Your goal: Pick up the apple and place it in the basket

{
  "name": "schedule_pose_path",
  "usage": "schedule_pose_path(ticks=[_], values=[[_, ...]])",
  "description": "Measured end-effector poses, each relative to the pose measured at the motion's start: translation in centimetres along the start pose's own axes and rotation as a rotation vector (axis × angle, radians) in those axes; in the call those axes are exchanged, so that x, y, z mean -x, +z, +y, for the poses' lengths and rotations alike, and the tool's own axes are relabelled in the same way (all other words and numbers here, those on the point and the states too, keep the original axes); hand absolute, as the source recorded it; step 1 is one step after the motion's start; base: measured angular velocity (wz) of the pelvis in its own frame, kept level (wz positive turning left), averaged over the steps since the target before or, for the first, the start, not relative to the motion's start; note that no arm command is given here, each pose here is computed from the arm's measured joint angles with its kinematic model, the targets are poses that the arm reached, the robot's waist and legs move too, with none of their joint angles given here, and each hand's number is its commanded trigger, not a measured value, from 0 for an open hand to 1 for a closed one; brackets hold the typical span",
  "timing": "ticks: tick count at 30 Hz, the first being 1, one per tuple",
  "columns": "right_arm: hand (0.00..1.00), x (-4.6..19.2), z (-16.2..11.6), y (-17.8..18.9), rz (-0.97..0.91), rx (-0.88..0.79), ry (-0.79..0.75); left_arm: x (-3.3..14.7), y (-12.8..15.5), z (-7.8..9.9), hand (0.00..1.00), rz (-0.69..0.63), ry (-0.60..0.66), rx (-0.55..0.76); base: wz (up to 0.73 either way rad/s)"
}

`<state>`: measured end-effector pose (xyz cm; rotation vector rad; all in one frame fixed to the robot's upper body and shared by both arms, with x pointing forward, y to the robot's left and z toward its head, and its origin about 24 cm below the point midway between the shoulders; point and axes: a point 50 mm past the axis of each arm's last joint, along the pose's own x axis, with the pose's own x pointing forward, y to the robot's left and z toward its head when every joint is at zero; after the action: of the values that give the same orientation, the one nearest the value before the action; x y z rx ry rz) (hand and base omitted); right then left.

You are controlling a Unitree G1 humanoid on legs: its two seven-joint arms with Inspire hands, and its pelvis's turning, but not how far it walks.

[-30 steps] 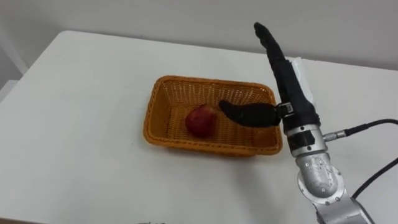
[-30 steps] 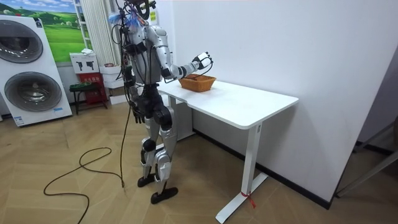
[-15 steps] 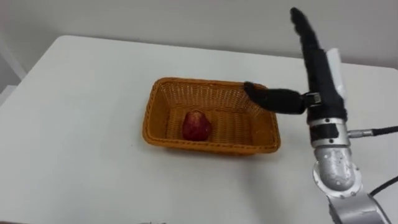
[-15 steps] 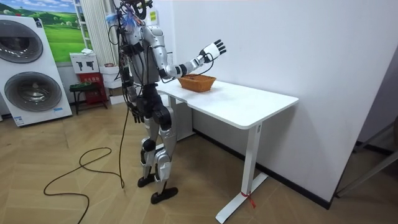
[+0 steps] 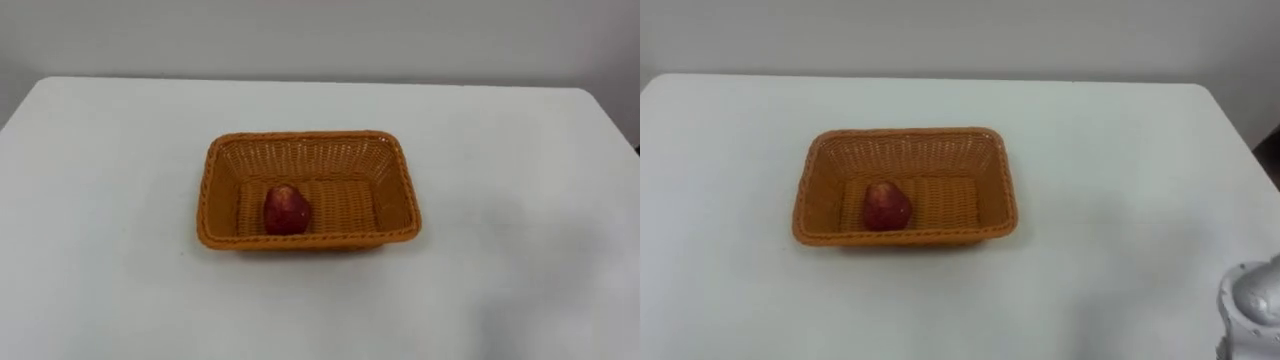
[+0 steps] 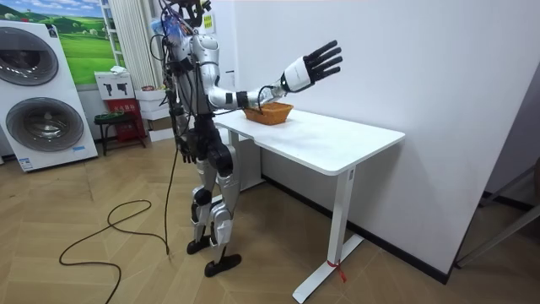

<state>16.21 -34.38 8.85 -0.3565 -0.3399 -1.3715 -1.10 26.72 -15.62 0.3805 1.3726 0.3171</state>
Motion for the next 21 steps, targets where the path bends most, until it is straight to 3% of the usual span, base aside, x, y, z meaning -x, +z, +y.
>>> schedule_pose_path(ticks=[8, 16, 21], values=[[0.0, 1.5, -4.1, -6.6, 0.273, 0.214, -0.138, -0.1, 1.1, 0.3, 0.0, -0.045, 0.016, 0.014, -0.09], [0.0, 6.9, -11.7, -14.2, 0.803, 0.391, -0.376, -0.1, 1.0, 0.6, 0.0, -0.038, 0.048, 0.045, 0.03], [0.0, 10.3, -14.5, -16.0, 0.993, 0.458, -0.432, 0.0, 0.9, 0.6, 0.0, -0.034, 0.04, 0.055, 0.0]])
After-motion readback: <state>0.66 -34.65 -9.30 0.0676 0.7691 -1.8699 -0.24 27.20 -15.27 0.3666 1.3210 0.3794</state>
